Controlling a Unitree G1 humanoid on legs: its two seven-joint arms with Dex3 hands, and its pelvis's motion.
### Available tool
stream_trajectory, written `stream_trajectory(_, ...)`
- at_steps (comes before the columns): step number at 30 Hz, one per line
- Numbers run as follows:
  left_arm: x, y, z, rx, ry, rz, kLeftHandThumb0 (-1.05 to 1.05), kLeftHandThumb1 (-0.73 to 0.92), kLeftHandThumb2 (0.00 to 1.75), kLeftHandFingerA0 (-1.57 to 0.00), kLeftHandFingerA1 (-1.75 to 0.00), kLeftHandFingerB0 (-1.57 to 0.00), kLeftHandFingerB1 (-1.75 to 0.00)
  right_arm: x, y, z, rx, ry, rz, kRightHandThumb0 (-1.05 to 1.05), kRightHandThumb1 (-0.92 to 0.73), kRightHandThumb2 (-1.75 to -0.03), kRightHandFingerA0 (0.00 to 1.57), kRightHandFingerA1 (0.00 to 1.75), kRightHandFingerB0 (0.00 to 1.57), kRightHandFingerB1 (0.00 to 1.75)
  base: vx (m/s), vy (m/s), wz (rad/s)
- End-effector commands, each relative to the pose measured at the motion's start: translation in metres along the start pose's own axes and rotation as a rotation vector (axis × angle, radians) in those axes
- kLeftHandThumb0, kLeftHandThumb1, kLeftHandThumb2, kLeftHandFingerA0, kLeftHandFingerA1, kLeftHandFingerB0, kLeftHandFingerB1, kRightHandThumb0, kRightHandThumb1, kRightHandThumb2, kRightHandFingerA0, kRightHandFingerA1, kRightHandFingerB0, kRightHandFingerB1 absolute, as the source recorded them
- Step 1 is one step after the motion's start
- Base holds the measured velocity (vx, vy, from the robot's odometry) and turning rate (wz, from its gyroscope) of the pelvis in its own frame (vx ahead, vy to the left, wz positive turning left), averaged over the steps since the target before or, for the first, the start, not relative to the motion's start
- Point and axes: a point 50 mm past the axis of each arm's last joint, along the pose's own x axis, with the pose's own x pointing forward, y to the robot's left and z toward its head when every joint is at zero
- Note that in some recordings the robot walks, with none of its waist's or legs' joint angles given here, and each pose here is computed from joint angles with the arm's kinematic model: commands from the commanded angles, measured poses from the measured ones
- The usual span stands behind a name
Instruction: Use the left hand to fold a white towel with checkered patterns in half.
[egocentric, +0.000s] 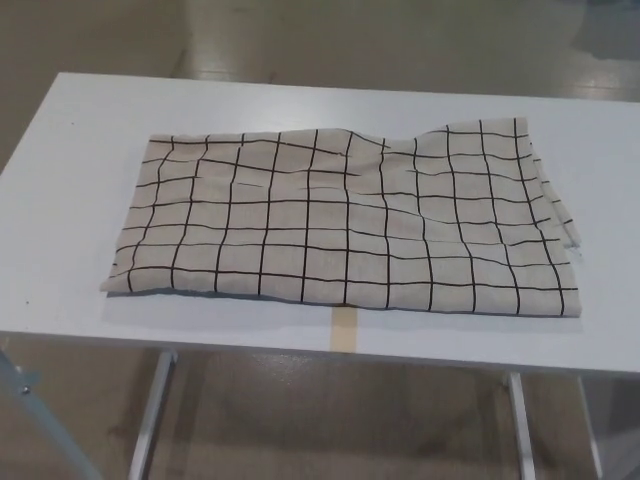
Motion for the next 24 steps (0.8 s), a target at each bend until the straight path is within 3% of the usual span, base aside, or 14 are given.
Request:
stream_trajectory(1, -0.003, 0.008, 0.005, -0.083, -0.070, 0.003, -0.52, 0.47, 0.58, -0.08, -0.29, -0.06, -0.21, -0.006, -0.002, 0.001, 0.107, 0.004, -0.025, -0.20, -0.70, -0.60, 0.43, 0.49, 0.33, 0.40, 0.00, 0.000, 0.00)
stream_trajectory(2, -0.004, 0.009, 0.006, -0.090, -0.075, 0.004, -0.56, 0.35, 0.75, -0.02, -0.28, -0.01, -0.23, -0.007, -0.002, 0.001, 0.107, 0.002, -0.023, -0.20, -0.70, -0.60, 0.43, 0.49, 0.33, 0.40, 0.00, 0.000, 0.00)
stream_trajectory(4, -0.004, 0.009, 0.006, -0.096, -0.079, 0.005, -0.56, 0.35, 0.75, -0.02, -0.28, -0.01, -0.23, -0.007, -0.002, 0.001, 0.107, 0.000, -0.022, -0.20, -0.70, -0.60, 0.43, 0.49, 0.33, 0.40, 0.00, 0.000, 0.00)
stream_trajectory(5, -0.005, 0.010, 0.009, -0.115, -0.097, 0.008, -0.69, 0.42, 0.76, 0.00, 0.00, 0.00, 0.00, -0.010, -0.002, 0.002, 0.105, -0.012, -0.014, -0.21, -0.70, -0.60, 0.41, 0.48, 0.32, 0.40, 0.00, 0.000, 0.00)
stream_trajectory(8, -0.008, 0.009, 0.015, -0.136, -0.138, 0.017, -0.68, 0.41, 0.77, 0.00, -0.01, 0.00, 0.00, -0.013, 0.000, 0.004, 0.109, -0.037, -0.005, -0.25, -0.71, -0.61, 0.39, 0.48, 0.31, 0.40, 0.00, 0.000, 0.00)
stream_trajectory(9, -0.010, 0.009, 0.019, -0.134, -0.165, 0.021, -0.67, 0.44, 0.54, 0.00, 0.00, 0.00, 0.00, -0.016, 0.003, 0.005, 0.116, -0.049, 0.002, -0.24, -0.71, -0.60, 0.37, 0.48, 0.31, 0.40, 0.00, 0.000, 0.00)
stream_trajectory(10, -0.014, 0.009, 0.023, -0.126, -0.202, 0.023, -0.67, 0.37, 0.73, 0.00, 0.00, 0.00, -0.01, -0.020, 0.007, 0.005, 0.129, -0.063, 0.010, -0.26, -0.72, -0.59, 0.35, 0.47, 0.31, 0.40, 0.00, 0.000, 0.00)
stream_trajectory(13, -0.021, 0.008, 0.037, -0.102, -0.315, 0.021, -0.64, 0.36, 0.71, 0.00, 0.00, 0.00, -0.01, -0.029, 0.017, 0.002, 0.179, -0.096, 0.026, -0.26, -0.72, -0.60, 0.32, 0.51, 0.28, 0.41, 0.00, 0.000, 0.00)
stream_trajectory(14, -0.026, 0.008, 0.045, -0.080, -0.374, 0.023, -0.59, 0.42, 0.53, 0.00, 0.00, 0.00, 0.00, -0.035, 0.023, 0.001, 0.201, -0.110, 0.035, -0.26, -0.71, -0.61, 0.32, 0.52, 0.27, 0.41, 0.00, 0.000, 0.00)
stream_trajectory(15, -0.038, 0.008, 0.065, 0.017, -0.509, 0.043, -0.61, 0.38, 0.71, 0.00, -0.03, 0.00, 0.00, -0.047, 0.034, -0.001, 0.213, -0.126, 0.073, -0.28, -0.71, -0.61, 0.30, 0.52, 0.25, 0.41, 0.00, 0.000, 0.00)
stream_trajectory(24, -0.085, 0.005, 0.136, 0.384, -0.970, 0.089, -0.50, 0.31, 0.65, 0.00, -0.07, 0.00, -0.02, -0.065, 0.052, -0.023, 0.114, -0.121, 0.201, -0.31, -0.71, -0.61, 0.24, 0.51, 0.19, 0.39, 0.00, 0.000, 0.00)
